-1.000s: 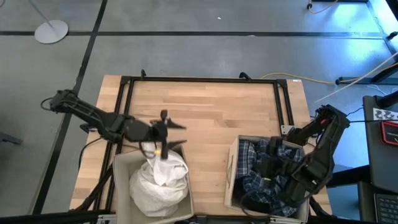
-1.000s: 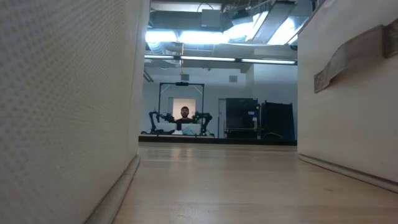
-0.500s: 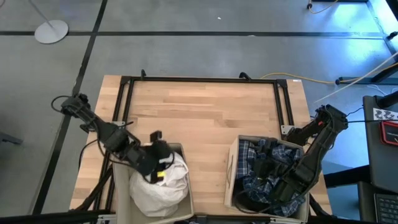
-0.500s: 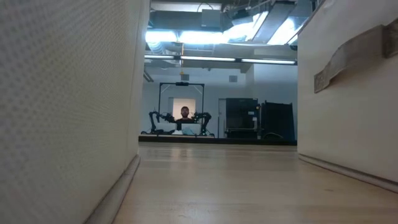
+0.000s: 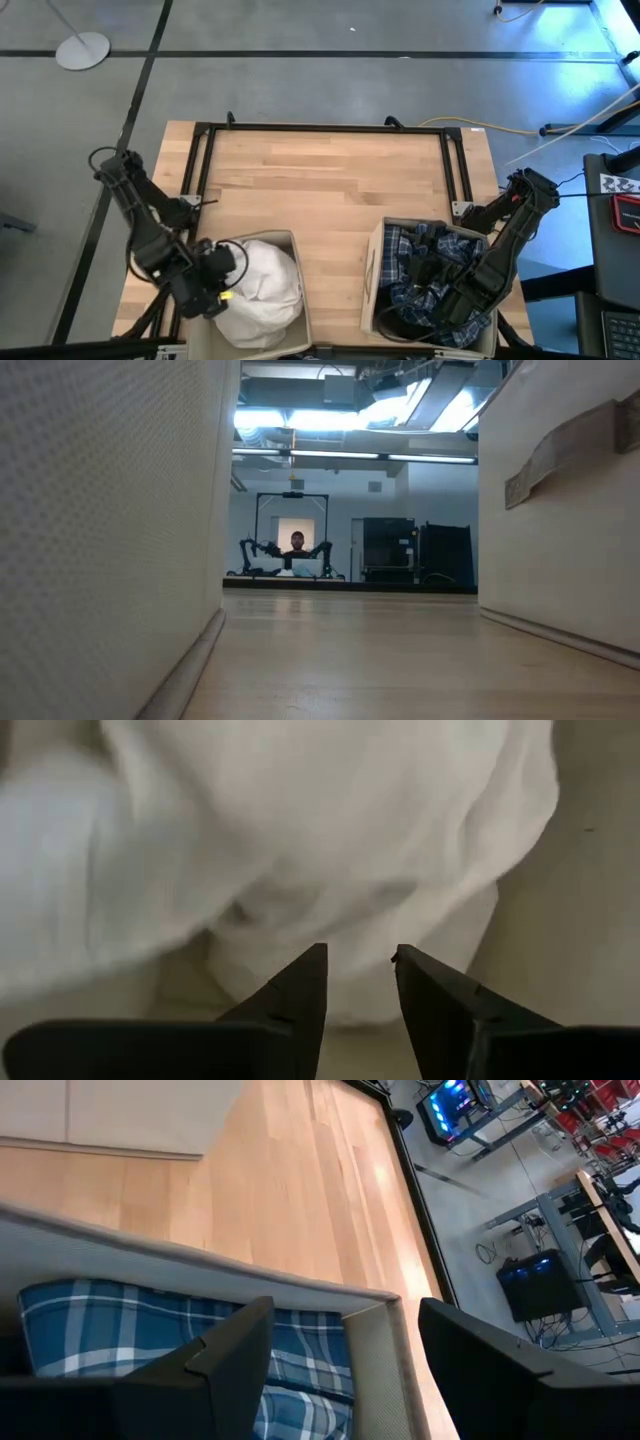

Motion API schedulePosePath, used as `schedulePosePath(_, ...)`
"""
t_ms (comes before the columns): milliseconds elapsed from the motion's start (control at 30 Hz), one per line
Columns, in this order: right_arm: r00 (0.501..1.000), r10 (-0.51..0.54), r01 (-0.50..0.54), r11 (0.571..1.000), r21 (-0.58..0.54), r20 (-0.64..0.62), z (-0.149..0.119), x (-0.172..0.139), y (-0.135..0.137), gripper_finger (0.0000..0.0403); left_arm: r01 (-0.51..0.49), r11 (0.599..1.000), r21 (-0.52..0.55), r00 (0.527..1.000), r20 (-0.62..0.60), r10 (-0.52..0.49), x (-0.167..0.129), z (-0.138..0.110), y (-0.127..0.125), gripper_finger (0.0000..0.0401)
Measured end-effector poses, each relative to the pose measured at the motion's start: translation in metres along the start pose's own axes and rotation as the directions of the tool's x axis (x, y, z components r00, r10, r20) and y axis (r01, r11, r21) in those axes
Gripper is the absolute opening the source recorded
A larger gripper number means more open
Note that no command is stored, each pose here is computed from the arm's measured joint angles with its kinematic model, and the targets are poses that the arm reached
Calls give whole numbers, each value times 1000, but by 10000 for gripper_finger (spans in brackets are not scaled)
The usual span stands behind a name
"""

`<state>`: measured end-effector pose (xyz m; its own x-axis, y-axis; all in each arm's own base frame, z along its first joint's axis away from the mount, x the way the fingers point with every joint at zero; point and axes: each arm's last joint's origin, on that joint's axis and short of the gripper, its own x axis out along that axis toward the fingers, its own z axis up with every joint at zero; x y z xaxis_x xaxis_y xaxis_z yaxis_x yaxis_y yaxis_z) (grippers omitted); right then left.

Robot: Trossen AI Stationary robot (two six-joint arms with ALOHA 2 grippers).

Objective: Sort clothes
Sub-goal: Adjust the left laundry organizer

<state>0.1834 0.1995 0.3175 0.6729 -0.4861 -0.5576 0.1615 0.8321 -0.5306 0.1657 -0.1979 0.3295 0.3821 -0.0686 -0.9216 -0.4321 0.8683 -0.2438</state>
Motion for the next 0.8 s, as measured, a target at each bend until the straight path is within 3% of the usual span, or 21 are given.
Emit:
schedulePosePath(133,1000,0,0,1000,-1,0,0,0,0,253,3,998,-64,1000,-27,-5,-3,-15,-2,103)
schedulePosePath(400,1000,-16,16,999,-29,19,1,0,0,253,-84,984,-155,995,-58,76,1,-40,5,87)
schedulePosePath(533,1000,-15,15,1000,-26,20,-1,2,2,253,-202,968,-151,974,-138,182,13,-47,17,82)
schedulePosePath(667,1000,-27,27,998,-54,6,-8,7,5,253,-345,923,-169,912,-293,287,19,-54,32,80)
schedulePosePath(800,999,-38,38,997,-67,-2,-14,11,8,253,-434,890,-142,875,-303,378,13,-54,46,81)
